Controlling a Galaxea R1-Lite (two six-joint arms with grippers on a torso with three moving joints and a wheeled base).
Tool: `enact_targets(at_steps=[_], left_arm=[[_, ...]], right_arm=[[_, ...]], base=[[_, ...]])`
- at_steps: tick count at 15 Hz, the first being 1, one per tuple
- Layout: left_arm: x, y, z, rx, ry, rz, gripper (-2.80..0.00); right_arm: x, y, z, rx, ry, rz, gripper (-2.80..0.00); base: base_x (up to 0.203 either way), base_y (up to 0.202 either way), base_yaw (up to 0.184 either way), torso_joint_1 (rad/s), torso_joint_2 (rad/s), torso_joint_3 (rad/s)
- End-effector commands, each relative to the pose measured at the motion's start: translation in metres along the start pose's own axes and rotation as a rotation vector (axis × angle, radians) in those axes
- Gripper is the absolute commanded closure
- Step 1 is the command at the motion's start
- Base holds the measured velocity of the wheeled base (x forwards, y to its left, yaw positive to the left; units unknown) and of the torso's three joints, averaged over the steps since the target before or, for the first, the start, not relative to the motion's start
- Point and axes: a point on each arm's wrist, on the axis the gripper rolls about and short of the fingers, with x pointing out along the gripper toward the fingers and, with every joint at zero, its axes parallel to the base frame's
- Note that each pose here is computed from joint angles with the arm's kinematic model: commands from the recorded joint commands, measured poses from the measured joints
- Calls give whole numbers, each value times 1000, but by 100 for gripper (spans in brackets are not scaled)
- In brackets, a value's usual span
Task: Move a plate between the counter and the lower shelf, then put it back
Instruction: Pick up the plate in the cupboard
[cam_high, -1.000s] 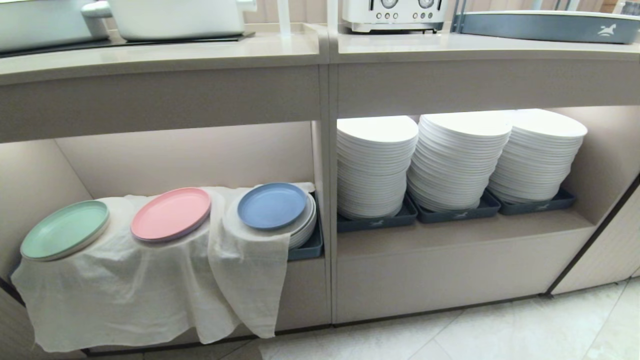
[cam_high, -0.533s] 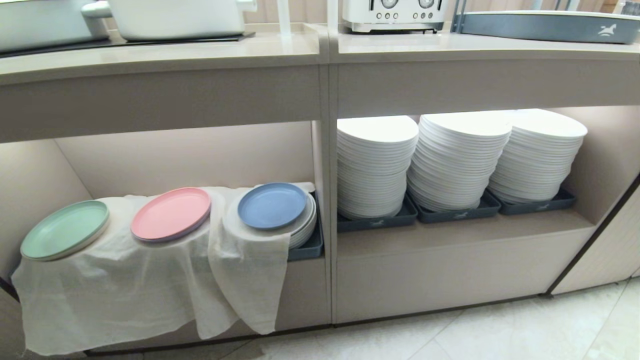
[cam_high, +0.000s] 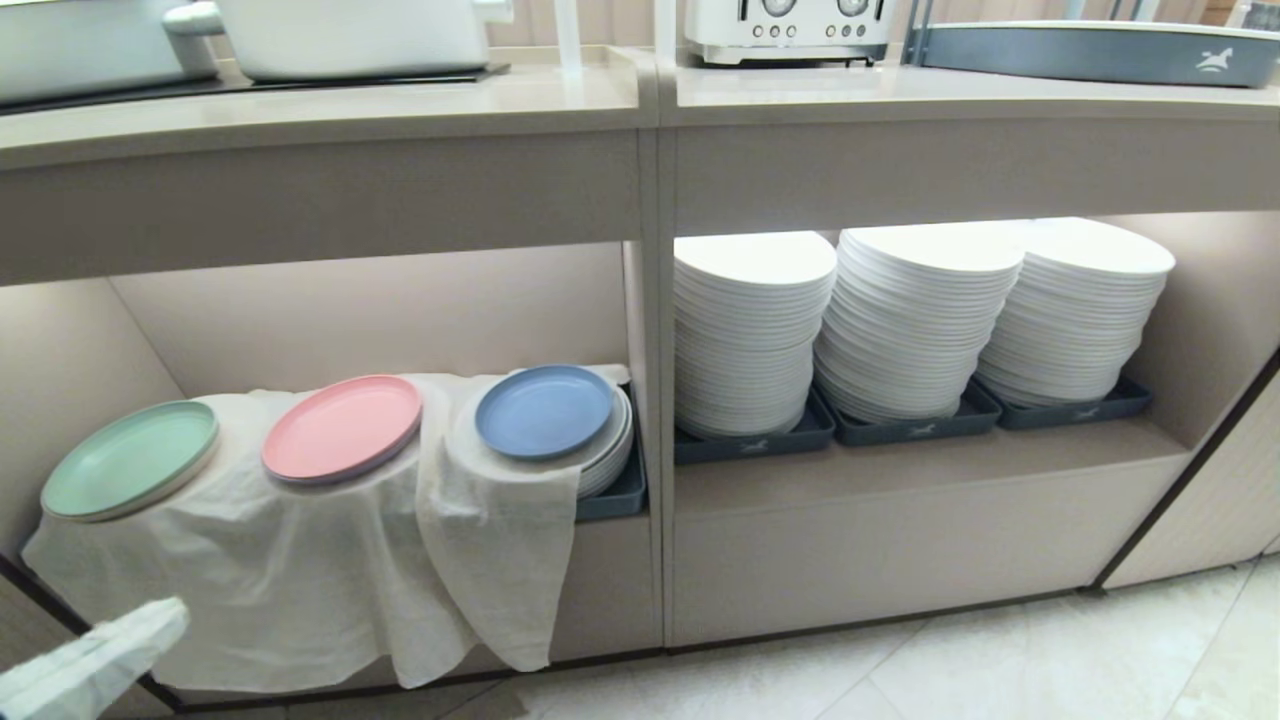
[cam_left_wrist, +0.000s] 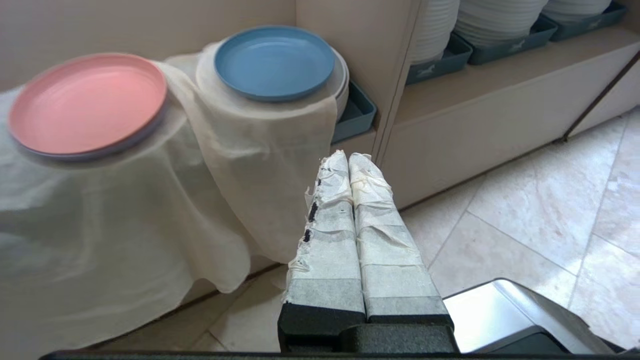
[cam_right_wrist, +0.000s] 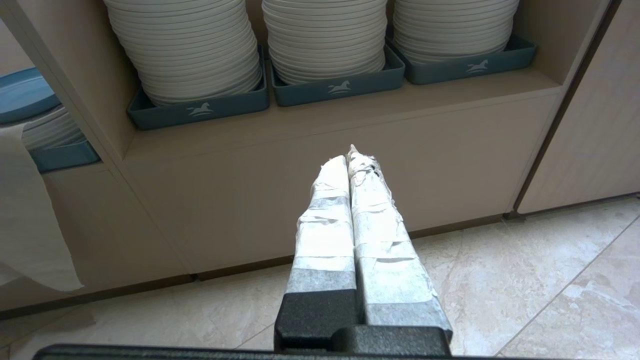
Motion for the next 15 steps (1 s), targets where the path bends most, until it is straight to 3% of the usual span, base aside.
enact_targets(at_steps=[1, 5, 8, 13, 15], left_arm=[[42, 11, 0, -56, 144, -5, 0], [95, 22, -7, -116, 267, -19, 0], [133, 22, -14, -225, 345, -37, 0], [197, 25, -44, -287, 411, 57, 0], [219, 28, -50, -312, 404, 108, 0]], right_arm=[[0, 0, 0, 0, 0, 0, 0], [0, 0, 0, 0, 0, 0, 0], [0, 0, 0, 0, 0, 0, 0], [0, 0, 0, 1, -1, 0, 0], [0, 0, 0, 0, 0, -1, 0]], base=[[0, 0, 0, 0, 0, 0], [0, 0, 0, 0, 0, 0], [0, 0, 0, 0, 0, 0], [0, 0, 0, 0, 0, 0], [0, 0, 0, 0, 0, 0]])
